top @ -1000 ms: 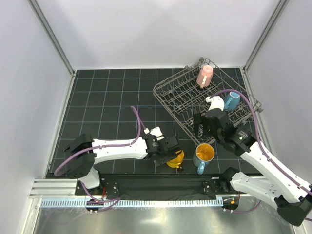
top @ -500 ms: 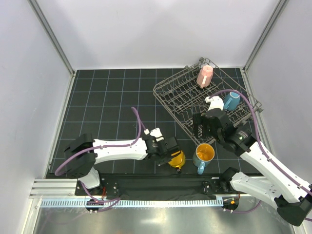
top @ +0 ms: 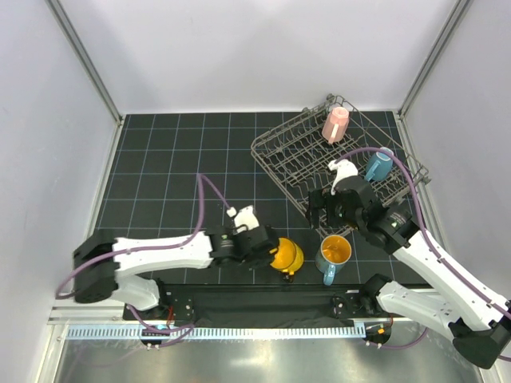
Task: Load the cups into the dish rack
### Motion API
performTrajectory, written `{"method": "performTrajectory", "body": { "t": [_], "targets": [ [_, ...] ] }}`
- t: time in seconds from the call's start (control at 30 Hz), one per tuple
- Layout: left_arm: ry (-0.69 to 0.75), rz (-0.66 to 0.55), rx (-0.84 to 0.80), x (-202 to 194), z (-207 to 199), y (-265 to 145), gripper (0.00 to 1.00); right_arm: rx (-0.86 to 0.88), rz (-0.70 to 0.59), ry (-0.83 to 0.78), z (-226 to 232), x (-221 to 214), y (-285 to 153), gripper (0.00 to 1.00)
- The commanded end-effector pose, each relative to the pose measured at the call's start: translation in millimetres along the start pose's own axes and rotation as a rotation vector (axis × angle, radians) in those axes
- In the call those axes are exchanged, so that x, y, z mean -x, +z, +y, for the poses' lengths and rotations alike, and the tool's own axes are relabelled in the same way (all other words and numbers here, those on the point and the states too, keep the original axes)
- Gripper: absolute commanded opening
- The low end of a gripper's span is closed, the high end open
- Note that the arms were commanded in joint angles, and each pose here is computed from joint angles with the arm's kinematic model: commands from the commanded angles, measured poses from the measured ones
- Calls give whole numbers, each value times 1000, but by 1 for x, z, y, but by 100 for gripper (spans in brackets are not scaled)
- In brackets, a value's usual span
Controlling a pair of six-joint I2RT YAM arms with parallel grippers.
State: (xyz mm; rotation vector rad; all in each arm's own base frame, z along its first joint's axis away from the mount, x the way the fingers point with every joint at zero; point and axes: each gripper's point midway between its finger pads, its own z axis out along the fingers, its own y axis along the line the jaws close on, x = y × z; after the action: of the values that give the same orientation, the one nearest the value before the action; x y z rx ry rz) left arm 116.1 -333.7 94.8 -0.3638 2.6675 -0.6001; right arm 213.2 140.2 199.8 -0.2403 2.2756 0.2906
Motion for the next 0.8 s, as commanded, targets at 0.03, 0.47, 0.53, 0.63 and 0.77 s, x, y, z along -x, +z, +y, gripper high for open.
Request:
{"method": "performTrajectory", "body": {
  "t": [0.03, 0.47, 0.53, 0.63, 0.77],
  "targets": [
    [-55, -130, -280, 35, -39, -44, 0, 175, -60, 12, 31, 24, -20, 100],
    [-112, -307, -703, 76, -42, -125, 0, 638, -25, 46, 113, 33, -60, 100],
    [-99, -371, -740, 90, -39, -144, 0, 674, -12, 69, 121, 33, -61, 100],
    [-117, -474, -769, 112, -27, -171, 1, 720, 20, 80, 133, 28, -65, 100],
    [-158, -595, -817, 138, -8, -206, 1, 756, -38, 86, 140, 34, -76, 100]
  ]
}}
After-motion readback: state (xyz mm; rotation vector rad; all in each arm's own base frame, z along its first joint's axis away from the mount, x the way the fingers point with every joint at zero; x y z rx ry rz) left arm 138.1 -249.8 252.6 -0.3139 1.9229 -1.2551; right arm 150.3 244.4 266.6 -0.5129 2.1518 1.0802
